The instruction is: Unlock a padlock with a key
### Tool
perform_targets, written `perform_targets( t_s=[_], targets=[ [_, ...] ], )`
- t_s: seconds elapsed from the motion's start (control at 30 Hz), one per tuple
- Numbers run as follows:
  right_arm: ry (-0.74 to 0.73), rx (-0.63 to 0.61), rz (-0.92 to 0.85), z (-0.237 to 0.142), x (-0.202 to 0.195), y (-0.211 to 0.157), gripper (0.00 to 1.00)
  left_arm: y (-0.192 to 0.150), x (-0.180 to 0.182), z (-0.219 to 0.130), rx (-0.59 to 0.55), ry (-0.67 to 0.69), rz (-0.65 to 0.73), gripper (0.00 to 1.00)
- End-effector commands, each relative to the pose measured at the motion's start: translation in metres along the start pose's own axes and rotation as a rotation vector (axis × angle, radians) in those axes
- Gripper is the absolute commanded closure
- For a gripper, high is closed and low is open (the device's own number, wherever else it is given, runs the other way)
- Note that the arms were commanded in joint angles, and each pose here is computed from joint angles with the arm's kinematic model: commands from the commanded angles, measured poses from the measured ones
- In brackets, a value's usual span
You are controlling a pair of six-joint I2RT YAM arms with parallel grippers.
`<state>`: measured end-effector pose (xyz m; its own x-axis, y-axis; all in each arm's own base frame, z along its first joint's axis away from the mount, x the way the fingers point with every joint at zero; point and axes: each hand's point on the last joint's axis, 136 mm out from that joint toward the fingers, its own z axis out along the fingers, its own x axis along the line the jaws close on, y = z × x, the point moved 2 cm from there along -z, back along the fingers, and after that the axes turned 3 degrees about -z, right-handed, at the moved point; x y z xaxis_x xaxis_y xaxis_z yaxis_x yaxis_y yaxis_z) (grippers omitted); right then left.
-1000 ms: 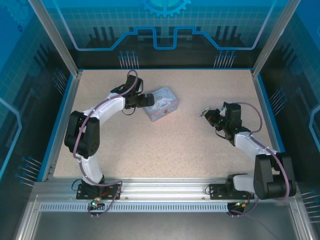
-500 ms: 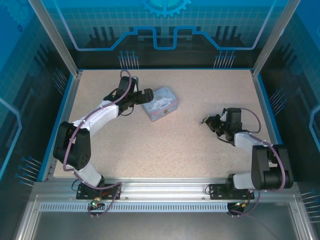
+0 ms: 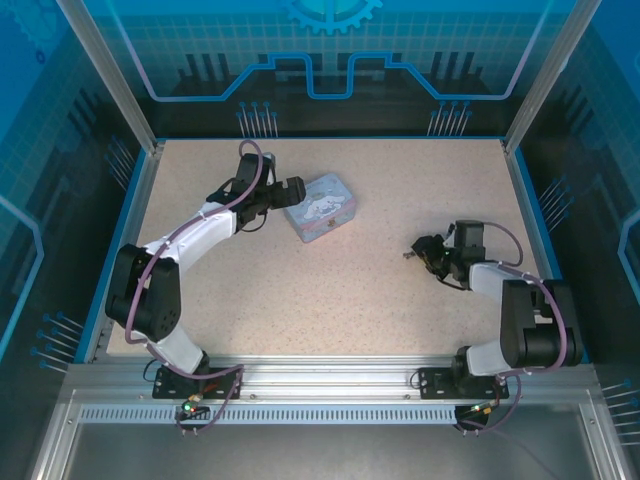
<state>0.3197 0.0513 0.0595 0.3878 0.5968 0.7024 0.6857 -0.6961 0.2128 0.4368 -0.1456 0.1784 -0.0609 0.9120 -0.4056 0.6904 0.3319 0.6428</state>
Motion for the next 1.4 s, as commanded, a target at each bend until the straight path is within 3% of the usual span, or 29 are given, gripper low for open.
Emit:
perform_targets(
  t_s=[0.0, 0.33, 0.43, 0.47, 0.63, 0.8, 0.97, 1.13, 1.27, 1.37],
  targets=[
    [-0.049, -0.012, 0.016, -0.015, -0.012, -0.003, 0.37, 0.008, 0.000, -0.007, -0.036, -0.003, -0.009, 0.01],
    [-0.037, -0.106, -0.052, -0.056, 0.008, 0.004, 0.16, 0.008, 0.002, -0.008, -0.041, 0.004, -0.006, 0.01],
    [-0.053, -0.133, -0.096, -0.066, 0.013, 0.008, 0.01, 0.010, 0.004, -0.010, -0.064, 0.010, -0.002, 0.01],
    [-0.061, -0.141, -0.111, -0.069, 0.014, 0.010, 0.00, 0.010, 0.004, -0.011, -0.072, 0.008, -0.001, 0.01],
    [-0.085, -0.192, -0.169, -0.082, 0.024, 0.021, 0.00, 0.013, 0.006, -0.016, -0.127, -0.002, 0.004, 0.01],
    [-0.120, -0.230, -0.204, -0.089, 0.032, 0.036, 0.00, 0.023, 0.012, -0.034, -0.270, -0.007, 0.026, 0.01],
    [-0.216, -0.344, -0.227, -0.104, 0.034, 0.061, 0.00, 0.034, 0.015, -0.069, -0.500, -0.017, 0.201, 0.01],
    [-0.277, -0.525, -0.237, -0.121, 0.033, 0.085, 0.00, 0.036, 0.042, -0.094, -0.663, 0.161, 0.475, 0.01],
    [-0.316, -0.640, -0.300, -0.125, 0.038, 0.094, 0.00, 0.032, 0.098, -0.107, -0.621, 0.180, 0.357, 0.01],
    [-0.389, -0.703, -0.455, -0.124, 0.051, 0.096, 0.00, 0.022, 0.133, -0.111, -0.599, 0.201, 0.286, 0.01]
  ],
)
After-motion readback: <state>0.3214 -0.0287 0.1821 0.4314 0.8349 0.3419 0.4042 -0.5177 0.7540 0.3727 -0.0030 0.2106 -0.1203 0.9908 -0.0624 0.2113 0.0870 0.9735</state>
